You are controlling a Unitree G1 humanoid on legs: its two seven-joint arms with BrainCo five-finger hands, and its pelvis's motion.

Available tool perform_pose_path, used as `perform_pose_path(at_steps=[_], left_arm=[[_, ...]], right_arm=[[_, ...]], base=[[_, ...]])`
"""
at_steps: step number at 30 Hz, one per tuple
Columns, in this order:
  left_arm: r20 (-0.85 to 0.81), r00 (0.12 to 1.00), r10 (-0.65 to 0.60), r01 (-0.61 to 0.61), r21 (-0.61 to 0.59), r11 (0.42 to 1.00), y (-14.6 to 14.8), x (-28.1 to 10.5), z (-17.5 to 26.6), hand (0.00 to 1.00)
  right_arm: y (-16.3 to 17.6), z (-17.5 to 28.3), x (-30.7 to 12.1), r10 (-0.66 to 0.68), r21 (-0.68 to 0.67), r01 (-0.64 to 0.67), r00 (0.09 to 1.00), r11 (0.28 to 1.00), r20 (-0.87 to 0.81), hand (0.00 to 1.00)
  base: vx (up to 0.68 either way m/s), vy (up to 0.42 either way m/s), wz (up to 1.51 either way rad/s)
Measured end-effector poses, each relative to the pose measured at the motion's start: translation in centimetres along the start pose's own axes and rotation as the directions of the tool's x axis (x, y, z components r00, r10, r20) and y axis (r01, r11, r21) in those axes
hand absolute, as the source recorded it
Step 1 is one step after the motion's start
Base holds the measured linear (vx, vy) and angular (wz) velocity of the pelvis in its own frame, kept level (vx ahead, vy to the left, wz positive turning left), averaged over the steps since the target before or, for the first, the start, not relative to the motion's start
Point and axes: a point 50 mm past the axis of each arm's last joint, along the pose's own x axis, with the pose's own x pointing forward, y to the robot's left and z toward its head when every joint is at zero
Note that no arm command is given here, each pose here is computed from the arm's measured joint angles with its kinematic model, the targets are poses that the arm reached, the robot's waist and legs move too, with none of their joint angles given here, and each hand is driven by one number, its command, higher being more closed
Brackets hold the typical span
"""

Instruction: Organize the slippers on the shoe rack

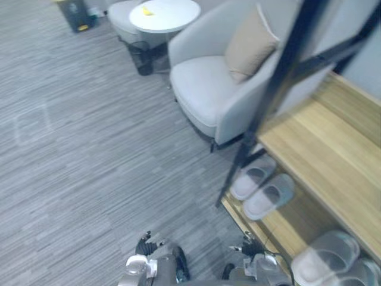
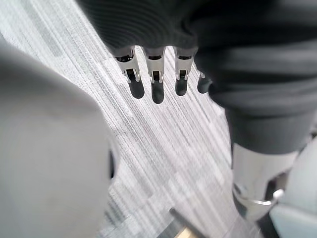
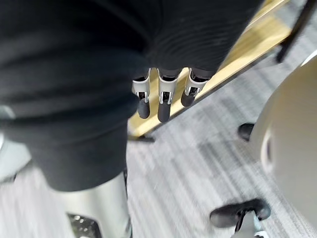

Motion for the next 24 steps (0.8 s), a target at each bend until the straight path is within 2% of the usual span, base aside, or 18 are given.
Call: perform_pose_path(at_steps=[13, 18, 24], left_arm=[[-0.075, 0.997, 0.037, -0.033, 0.049, 0.998, 0.9, -0.3, -1.9, 0.00], [-0.069, 0.997, 0.034, -0.032, 0.026, 0.999, 0.5, -0.2, -1.6, 0.00], [-0.117, 0.990, 0.075, -0.081, -0.047, 0.996, 1.2, -0.5, -2.8, 0.00]], right_arm=[[1.4, 0.1, 0.0, 0.044, 0.012, -0.044, 0.999, 0.999, -0.002, 0.00], [1.1, 0.6, 0.2, 0.042, 0.005, -0.042, 0.999, 0.999, 0.013, 0.00], [1.4, 1.2, 0.4, 0.051, 0.003, -0.051, 0.998, 0.999, 0.026, 0.00]], base=[[0.13, 0.083, 0.54], [0.32, -0.038, 1.11], [0.46, -0.190, 1.10]])
